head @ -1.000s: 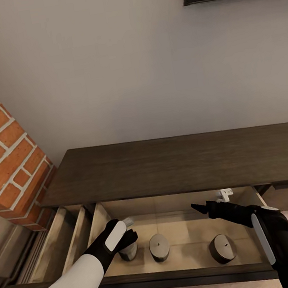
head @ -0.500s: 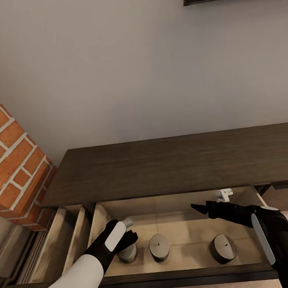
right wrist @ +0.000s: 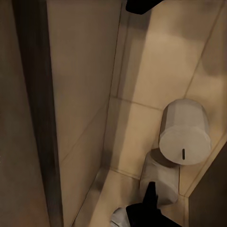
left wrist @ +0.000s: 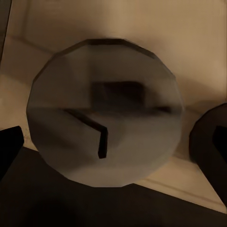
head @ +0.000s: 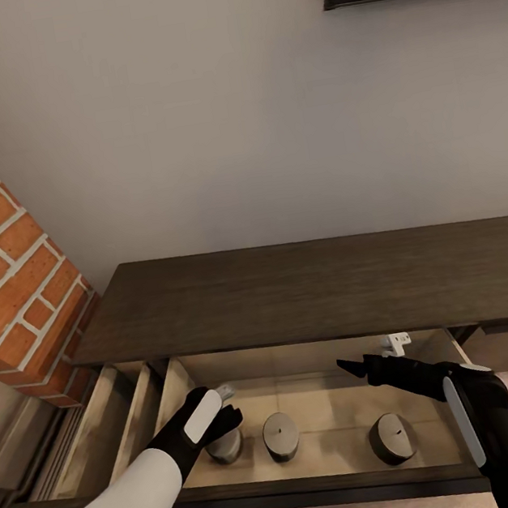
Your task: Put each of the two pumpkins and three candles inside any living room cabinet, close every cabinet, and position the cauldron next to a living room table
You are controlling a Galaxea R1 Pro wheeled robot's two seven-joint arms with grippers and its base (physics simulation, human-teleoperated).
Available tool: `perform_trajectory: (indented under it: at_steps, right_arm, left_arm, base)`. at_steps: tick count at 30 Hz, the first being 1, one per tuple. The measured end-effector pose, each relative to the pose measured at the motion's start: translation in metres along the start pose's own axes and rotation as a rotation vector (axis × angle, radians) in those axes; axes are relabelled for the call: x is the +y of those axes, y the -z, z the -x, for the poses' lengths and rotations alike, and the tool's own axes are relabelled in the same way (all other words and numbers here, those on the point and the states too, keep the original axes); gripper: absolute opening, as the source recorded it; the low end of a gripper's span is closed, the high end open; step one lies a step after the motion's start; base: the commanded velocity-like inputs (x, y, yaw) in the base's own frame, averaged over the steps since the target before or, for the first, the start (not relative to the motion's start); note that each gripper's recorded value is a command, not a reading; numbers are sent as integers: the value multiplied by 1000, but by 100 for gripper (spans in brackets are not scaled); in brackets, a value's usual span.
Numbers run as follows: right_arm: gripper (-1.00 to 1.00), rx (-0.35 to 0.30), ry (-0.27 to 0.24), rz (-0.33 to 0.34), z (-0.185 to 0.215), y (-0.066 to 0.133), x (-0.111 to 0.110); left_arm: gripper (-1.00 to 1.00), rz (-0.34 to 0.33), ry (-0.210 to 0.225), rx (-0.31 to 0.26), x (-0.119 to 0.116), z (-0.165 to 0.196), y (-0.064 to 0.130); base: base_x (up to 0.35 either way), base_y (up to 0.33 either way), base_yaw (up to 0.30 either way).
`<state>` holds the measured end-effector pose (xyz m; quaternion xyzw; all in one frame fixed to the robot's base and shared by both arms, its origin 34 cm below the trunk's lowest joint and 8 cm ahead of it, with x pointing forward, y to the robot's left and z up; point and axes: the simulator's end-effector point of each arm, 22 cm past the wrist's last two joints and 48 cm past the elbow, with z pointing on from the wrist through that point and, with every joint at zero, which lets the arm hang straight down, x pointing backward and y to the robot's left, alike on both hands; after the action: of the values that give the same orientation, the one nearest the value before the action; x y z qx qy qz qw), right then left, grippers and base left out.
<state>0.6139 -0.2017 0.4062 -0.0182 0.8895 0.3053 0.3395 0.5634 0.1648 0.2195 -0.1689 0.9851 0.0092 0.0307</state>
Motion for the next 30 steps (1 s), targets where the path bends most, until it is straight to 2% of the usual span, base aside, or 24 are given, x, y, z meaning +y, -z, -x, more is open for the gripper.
perform_trajectory:
  at_steps: [4,11,16,21,30]
  right_arm:
    - [100,-1,0,0,0,0,0]
    - [100,-1,-1,-1,1,1,-1]
    - [100,29,-32,-3,-6,2,-2]
    - [100,40,-42,-6,-8,2,-2]
    - [100,43,-42,-8,-9,2,-3]
  left_arm:
    - [100,5,-3,0,3,1,0]
    - [100,-33,-19,-55,-18,22,19]
    - [100,-28,-30,-78,-25,29,29]
    - [100,-49,-63,-71,-35,28,38]
    - [100,-80,-73,-91,-46,29,47]
  base:
    - [0,0,0]
    - [0,0,0]
    - [0,0,0]
    - [0,0,0]
    - [0,0,0]
